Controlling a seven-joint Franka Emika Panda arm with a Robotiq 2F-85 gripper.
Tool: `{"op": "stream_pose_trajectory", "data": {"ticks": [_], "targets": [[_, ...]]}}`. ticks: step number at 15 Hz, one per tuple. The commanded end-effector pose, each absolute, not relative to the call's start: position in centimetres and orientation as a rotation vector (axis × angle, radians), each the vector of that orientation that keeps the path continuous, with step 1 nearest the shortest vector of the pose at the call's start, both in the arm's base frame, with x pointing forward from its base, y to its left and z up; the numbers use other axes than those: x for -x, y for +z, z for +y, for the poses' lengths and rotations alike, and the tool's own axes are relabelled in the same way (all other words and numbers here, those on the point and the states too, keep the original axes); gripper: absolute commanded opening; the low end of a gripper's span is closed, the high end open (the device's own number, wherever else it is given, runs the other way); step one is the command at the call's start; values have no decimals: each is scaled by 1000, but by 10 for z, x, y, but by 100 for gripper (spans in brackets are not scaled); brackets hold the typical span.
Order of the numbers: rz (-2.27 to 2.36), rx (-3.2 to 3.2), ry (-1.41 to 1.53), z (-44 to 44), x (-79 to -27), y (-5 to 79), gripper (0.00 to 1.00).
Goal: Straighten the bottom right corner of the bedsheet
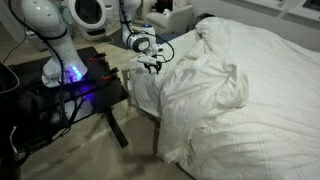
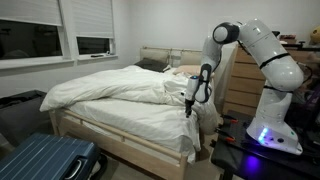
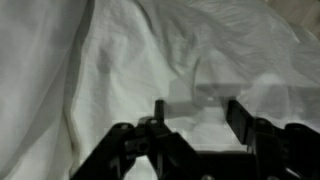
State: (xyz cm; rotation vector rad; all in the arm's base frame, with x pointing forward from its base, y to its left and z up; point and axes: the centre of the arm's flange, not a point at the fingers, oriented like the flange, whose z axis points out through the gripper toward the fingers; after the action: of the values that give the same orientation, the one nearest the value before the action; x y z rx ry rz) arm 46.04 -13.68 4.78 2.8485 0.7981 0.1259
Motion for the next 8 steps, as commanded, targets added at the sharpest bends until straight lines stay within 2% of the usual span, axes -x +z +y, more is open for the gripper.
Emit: {"op": "stream_pose_trajectory", "data": {"ticks": [1,5,8], "targets": [[778,-2830,145,-136,-459,45,35],[759,-2860,83,-132,-461,48,4],[723,-2910,-32,-129,-458,50,0]]}}
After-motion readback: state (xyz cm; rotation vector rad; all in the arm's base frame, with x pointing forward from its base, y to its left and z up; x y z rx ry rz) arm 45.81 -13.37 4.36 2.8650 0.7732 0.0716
